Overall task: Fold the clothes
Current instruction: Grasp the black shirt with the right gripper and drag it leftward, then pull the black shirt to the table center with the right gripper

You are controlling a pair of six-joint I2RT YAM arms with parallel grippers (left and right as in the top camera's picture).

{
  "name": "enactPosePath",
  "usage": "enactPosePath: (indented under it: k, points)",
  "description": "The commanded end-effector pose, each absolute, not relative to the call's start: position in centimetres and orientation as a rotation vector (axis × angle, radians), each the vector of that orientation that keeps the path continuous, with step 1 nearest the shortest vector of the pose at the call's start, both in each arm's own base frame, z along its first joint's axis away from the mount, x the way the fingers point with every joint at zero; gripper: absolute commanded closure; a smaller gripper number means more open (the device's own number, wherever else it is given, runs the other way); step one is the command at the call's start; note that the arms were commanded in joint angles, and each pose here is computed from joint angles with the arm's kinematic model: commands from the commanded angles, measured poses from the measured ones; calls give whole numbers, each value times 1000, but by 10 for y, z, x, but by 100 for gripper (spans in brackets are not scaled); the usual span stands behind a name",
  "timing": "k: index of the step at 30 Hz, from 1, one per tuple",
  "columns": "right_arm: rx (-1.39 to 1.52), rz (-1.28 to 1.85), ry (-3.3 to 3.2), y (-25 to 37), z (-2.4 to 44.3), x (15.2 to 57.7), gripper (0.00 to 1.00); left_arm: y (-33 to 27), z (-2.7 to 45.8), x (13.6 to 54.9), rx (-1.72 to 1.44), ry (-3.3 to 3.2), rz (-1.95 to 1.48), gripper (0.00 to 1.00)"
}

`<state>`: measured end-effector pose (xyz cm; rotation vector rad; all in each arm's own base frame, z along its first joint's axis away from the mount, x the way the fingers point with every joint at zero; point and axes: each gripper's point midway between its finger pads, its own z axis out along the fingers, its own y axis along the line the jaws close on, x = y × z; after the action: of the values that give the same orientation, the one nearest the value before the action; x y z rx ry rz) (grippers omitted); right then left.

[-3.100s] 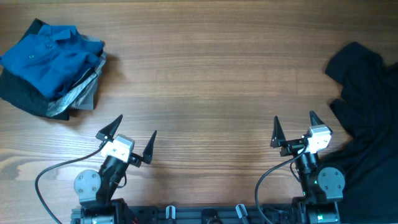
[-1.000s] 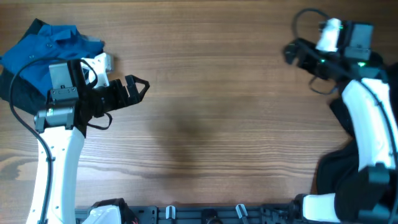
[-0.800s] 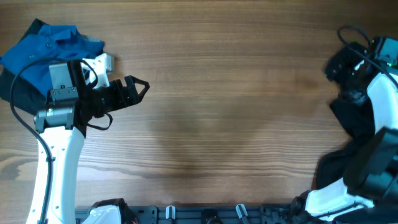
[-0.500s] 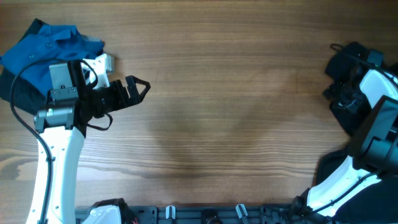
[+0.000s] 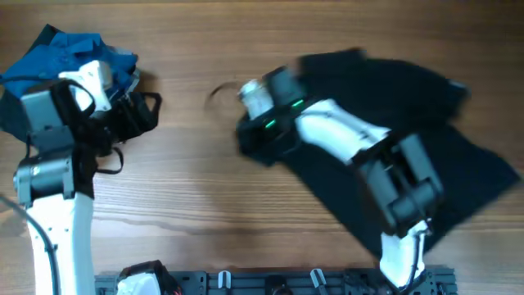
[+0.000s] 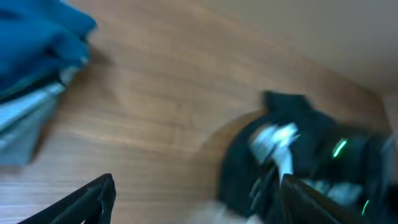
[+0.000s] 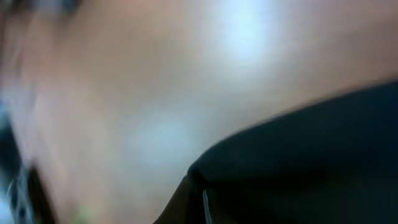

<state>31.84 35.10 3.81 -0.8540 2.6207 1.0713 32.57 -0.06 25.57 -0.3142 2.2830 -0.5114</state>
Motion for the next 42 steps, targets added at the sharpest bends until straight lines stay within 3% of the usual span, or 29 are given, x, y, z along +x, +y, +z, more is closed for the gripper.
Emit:
enactPosePath:
  k: [1, 4, 6, 8, 10, 11, 14, 18, 21, 23, 25, 27, 28, 30, 33, 37, 39, 42]
  points:
    - [-1403, 963, 2418, 398, 39, 243, 44, 11, 282, 318, -318, 2204, -444, 13]
    - [-1194, 639, 2451, 365, 76, 285, 39, 9, 284, 317, -308, 2200, -446, 12]
    - [-903, 496, 2498, 311, 116, 327, 37, -2, 281, 318, -277, 2218, -467, 12]
    - [-499, 374, 2557, 235, 149, 366, 36, -19, 273, 320, -221, 2258, -500, 12]
    - [16, 282, 2607, 128, 165, 394, 36, -48, 259, 320, -119, 2324, -546, 21]
    - [294, 238, 2642, 69, 158, 396, 37, -65, 248, 320, -51, 2374, -564, 26]
    - [935, 152, 2688, -66, 115, 366, 36, -103, 216, 321, 61, 2496, -617, 28]
    - [1407, 171, 2680, -160, 55, 324, 27, -127, 179, 323, 122, 2621, -645, 28]
    - [1326, 149, 2682, -192, 26, 333, 23, -128, 172, 326, 120, 2638, -645, 28]
    - [1316, 104, 2687, -202, 14, 333, 28, -129, 174, 329, 125, 2618, -646, 27]
    - [1340, 50, 2703, -208, 1, 330, 48, -129, 177, 334, 130, 2596, -646, 26]
    - [1360, 52, 2736, -207, -17, 327, 84, -129, 177, 334, 131, 2592, -645, 27]
    - [1375, 55, 2752, -205, -25, 324, 90, -129, 177, 335, 129, 2593, -638, 27]
    - [1443, -125, 2776, -223, -44, 307, 94, -125, 176, 336, 119, 2595, -608, 27]
    - [1577, -326, 2609, -275, -36, 298, 96, -124, 175, 336, 118, 2595, -603, 25]
    - [1455, 78, 2367, -303, 34, 379, 94, -124, 175, 336, 117, 2596, -603, 21]
    - [1111, 405, 2322, -263, 99, 441, 76, -124, 175, 336, 118, 2596, -601, 19]
    - [713, 743, 2349, -157, 142, 484, 70, -121, 174, 337, 110, 2597, -578, 18]
